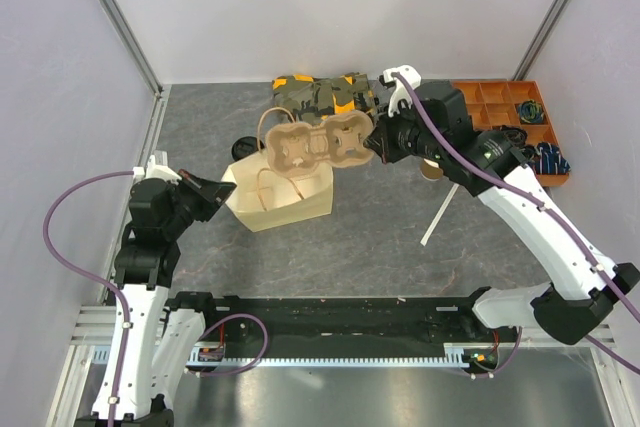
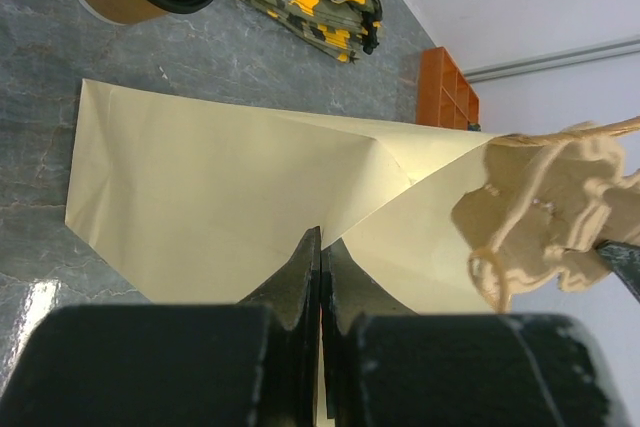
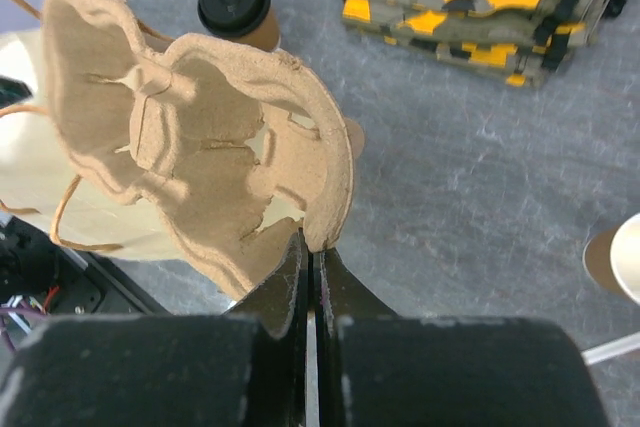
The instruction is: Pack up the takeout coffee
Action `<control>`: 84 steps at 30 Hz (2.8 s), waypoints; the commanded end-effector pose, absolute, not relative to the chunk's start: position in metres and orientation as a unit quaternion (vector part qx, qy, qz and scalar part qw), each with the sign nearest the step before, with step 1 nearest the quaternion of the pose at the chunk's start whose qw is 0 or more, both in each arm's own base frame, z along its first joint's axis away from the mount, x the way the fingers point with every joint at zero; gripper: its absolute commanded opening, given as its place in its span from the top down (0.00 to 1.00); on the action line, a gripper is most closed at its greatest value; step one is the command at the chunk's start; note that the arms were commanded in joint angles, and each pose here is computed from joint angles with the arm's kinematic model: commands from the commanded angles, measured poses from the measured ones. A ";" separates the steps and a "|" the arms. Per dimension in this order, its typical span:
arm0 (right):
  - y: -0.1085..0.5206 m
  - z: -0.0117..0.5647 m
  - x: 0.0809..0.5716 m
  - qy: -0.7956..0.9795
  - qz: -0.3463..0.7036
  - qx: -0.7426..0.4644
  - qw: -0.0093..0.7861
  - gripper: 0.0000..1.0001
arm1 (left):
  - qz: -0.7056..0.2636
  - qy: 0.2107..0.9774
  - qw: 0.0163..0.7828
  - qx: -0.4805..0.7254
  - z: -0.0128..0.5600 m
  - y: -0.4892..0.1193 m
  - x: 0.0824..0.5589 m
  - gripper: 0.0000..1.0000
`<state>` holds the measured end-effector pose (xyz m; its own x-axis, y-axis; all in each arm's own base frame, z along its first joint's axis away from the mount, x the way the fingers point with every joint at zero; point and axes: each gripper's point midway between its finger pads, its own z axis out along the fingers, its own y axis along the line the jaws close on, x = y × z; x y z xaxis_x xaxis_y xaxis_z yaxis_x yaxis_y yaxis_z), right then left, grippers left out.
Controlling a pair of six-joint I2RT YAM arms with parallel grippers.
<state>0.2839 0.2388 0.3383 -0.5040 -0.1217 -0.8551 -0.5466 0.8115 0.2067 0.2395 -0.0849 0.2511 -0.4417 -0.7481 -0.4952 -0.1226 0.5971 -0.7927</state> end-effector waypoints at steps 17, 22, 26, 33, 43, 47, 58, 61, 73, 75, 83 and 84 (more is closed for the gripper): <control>0.237 0.389 0.289 0.783 0.251 -0.211 0.529 1.00 | -0.344 0.783 0.424 -0.298 0.233 -0.085 0.243 0.98; 0.253 0.414 0.277 0.760 0.321 -0.215 0.522 1.00 | -0.342 0.786 0.423 -0.294 0.231 -0.085 0.243 0.98; 0.253 0.420 0.272 0.759 0.341 -0.206 0.515 1.00 | -0.342 0.786 0.425 -0.290 0.233 -0.086 0.245 0.98; 0.237 0.421 0.287 0.766 0.331 -0.188 0.518 1.00 | -0.342 0.787 0.427 -0.286 0.232 -0.086 0.245 0.98; 0.216 0.432 0.291 0.757 0.296 -0.185 0.552 1.00 | -0.339 0.787 0.423 -0.293 0.229 -0.085 0.245 0.98; 0.200 0.411 0.287 0.781 0.239 -0.188 0.546 1.00 | -0.340 0.786 0.423 -0.295 0.232 -0.085 0.247 0.98; 0.202 0.370 0.280 0.799 0.165 -0.230 0.530 1.00 | -0.354 0.778 0.436 -0.282 0.249 -0.090 0.245 0.98; 0.202 0.371 0.278 0.791 0.148 -0.243 0.542 1.00 | -0.355 0.777 0.434 -0.285 0.249 -0.090 0.245 0.98; 0.239 0.357 0.257 0.797 0.200 -0.292 0.489 1.00 | -0.334 0.787 0.467 -0.226 0.264 -0.091 0.250 0.98; 0.244 0.353 0.258 0.805 0.199 -0.286 0.480 1.00 | -0.323 0.785 0.485 -0.210 0.278 -0.090 0.251 0.98; 0.274 0.359 0.277 0.821 0.193 -0.259 0.471 1.00 | -0.341 0.792 0.437 -0.256 0.275 -0.097 0.236 0.98; 0.275 0.354 0.277 0.827 0.185 -0.261 0.462 1.00 | -0.347 0.790 0.424 -0.277 0.273 -0.097 0.235 0.98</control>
